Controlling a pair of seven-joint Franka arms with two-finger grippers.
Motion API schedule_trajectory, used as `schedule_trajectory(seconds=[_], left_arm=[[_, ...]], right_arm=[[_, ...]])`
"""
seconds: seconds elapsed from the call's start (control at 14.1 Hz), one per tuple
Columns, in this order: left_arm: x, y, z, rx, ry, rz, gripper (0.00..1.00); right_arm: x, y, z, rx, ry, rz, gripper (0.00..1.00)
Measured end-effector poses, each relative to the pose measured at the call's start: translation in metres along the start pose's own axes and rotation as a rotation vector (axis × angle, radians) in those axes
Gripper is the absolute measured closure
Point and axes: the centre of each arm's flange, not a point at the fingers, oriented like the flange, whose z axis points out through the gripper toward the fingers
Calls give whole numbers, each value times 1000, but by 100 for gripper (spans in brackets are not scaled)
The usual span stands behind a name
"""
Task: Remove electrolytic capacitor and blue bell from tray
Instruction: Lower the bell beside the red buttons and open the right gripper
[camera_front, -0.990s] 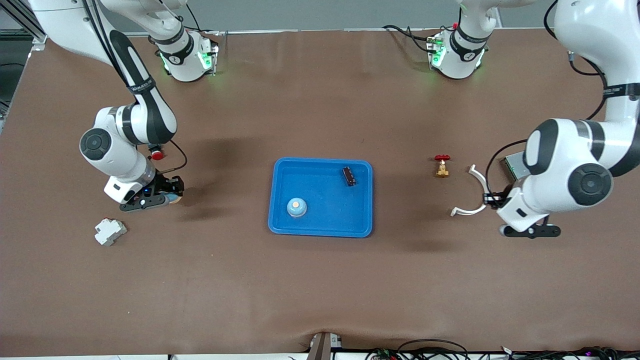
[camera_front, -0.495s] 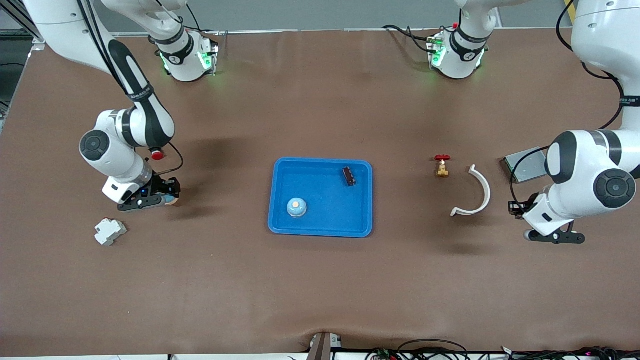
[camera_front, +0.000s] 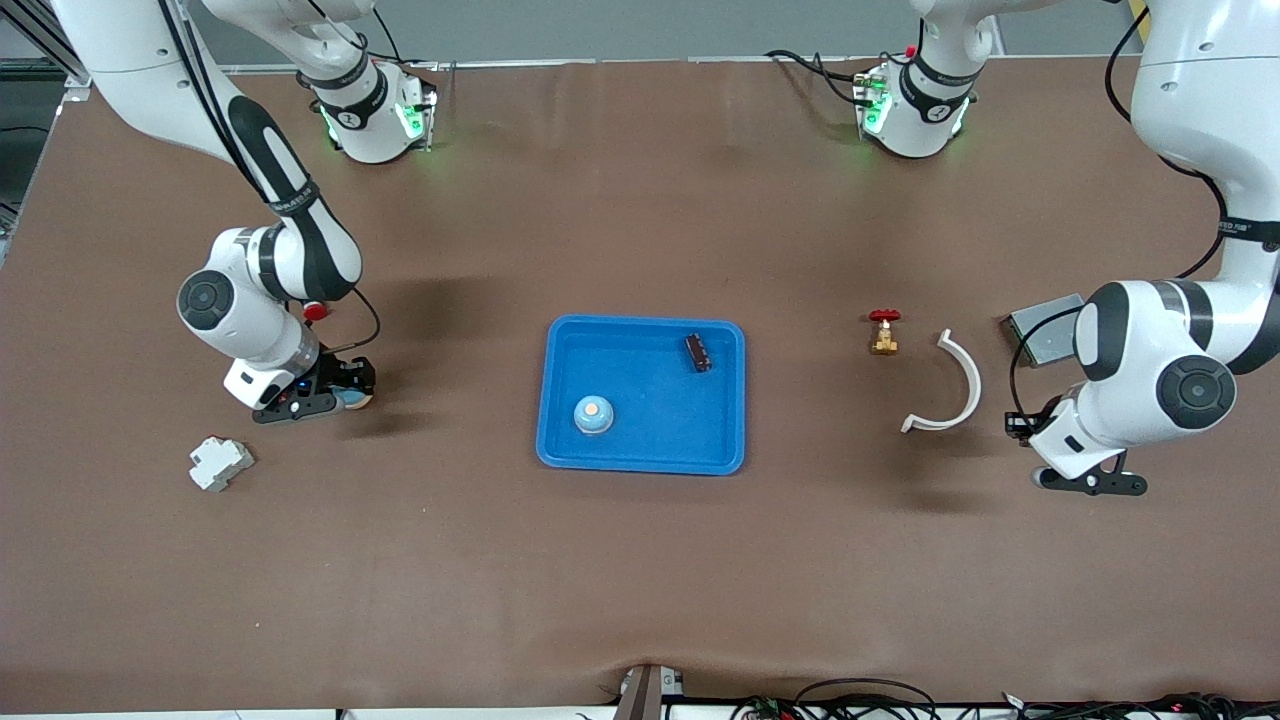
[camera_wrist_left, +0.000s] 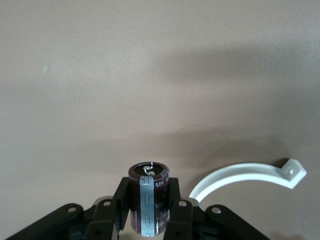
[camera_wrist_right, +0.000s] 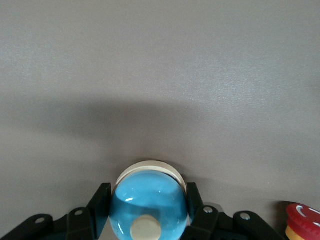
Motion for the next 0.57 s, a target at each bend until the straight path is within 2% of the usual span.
schedule_trajectory(seconds=[0.57], left_arm=[[-8,3,23,-7,-19,4,66]], right_arm=[[-1,0,5,1,0,4,34]])
